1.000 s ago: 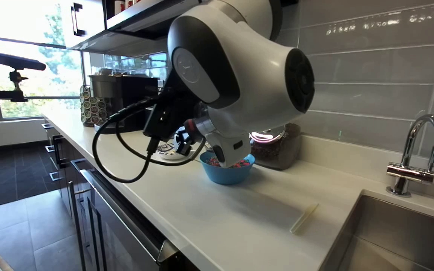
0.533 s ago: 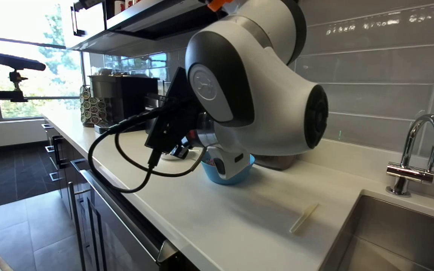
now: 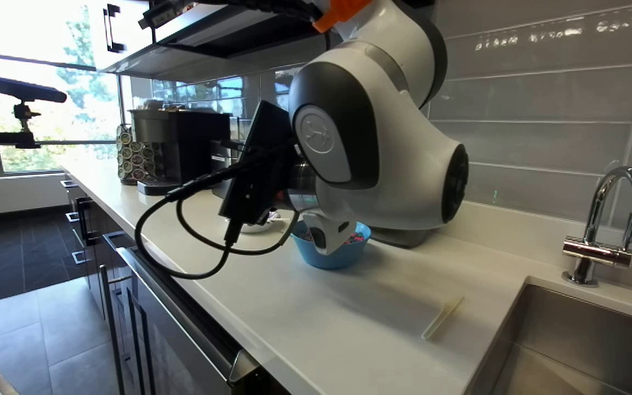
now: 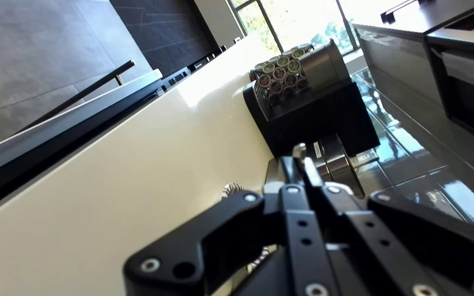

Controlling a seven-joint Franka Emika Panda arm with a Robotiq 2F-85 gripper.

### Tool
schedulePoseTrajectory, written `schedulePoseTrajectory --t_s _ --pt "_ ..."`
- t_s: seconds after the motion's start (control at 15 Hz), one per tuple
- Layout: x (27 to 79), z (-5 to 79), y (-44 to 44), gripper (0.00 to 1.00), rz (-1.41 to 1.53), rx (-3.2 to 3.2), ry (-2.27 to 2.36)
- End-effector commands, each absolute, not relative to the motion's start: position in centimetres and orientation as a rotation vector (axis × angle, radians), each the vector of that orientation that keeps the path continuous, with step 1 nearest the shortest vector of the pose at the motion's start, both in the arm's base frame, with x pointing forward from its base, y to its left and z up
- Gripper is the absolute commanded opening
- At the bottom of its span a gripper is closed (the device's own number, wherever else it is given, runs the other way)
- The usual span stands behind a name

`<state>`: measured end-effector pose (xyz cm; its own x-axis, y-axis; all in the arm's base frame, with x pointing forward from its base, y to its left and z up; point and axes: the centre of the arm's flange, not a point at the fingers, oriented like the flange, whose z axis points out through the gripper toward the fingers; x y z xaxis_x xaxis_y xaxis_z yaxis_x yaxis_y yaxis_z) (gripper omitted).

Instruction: Transfer a spoonful of contents from the blue bowl onto the plate

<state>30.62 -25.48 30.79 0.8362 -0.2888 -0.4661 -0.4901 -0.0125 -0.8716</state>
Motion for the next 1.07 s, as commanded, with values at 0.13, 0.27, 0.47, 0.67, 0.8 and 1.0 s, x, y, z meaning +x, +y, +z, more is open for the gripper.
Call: schedulePoseTrajectory --t_s 0.13,0.27,0.47,0.67,0.8,1.0 --pt "33.6 31.9 -20.7 0.0 0.243 -1.66 0.467" --pt "34.8 32.2 -18.7 0.0 0.252 -1.674 0.434" --pt "36.2 32.5 -15.9 0.0 0.273 -1.687 0.392" --pt "37.4 32.0 -12.6 0.0 0.282 -1.707 0.364" --pt "38.0 31.6 -10.7 0.0 0.281 -1.722 0.36" --pt "39.0 30.4 -8.7 0.0 0.246 -1.766 0.405"
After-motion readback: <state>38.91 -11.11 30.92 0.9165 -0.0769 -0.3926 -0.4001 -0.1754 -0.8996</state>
